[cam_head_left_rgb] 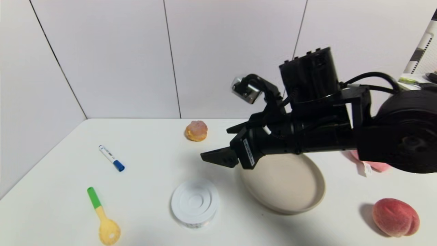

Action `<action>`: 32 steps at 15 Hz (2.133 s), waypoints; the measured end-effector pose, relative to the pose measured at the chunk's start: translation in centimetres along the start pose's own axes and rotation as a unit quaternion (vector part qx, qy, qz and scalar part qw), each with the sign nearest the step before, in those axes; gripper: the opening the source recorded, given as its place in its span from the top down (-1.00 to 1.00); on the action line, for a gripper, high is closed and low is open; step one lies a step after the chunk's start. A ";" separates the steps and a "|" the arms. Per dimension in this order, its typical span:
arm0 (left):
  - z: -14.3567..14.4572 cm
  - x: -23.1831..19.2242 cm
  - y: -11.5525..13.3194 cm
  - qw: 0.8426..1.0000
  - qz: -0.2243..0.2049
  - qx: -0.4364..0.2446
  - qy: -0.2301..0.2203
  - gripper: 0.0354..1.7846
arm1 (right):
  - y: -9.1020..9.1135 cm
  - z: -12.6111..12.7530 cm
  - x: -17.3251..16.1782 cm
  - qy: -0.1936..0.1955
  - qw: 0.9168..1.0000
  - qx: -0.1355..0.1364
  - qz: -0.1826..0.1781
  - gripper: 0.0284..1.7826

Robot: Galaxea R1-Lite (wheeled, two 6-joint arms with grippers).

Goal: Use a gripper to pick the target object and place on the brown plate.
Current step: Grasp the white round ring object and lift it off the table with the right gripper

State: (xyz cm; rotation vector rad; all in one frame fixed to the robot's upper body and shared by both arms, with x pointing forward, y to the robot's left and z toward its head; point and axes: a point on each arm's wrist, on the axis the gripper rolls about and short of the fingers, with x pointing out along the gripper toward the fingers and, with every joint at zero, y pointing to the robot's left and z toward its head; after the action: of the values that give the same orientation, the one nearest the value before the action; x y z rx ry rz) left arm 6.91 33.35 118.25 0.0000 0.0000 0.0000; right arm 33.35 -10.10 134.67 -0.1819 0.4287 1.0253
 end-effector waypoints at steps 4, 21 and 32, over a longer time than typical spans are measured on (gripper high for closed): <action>0.0 0.0 0.0 1.000 0.000 0.000 0.000 -0.89 | -0.6 -2.6 3.6 0.051 0.999 -0.007 0.007 -0.90; 0.0 0.0 0.0 1.000 0.000 0.000 0.000 -0.89 | -0.8 -7.7 10.3 0.095 0.991 -0.090 0.033 -0.90; 0.0 0.0 0.0 1.000 0.000 0.000 0.000 -0.89 | -1.2 -8.5 11.1 0.098 0.990 -0.099 0.032 -0.90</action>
State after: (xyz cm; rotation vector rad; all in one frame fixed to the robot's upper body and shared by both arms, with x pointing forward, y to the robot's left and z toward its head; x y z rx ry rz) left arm 6.91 33.35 118.25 0.0000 0.0000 0.0000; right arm 37.12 -4.86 122.19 -0.4517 0.5134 1.1180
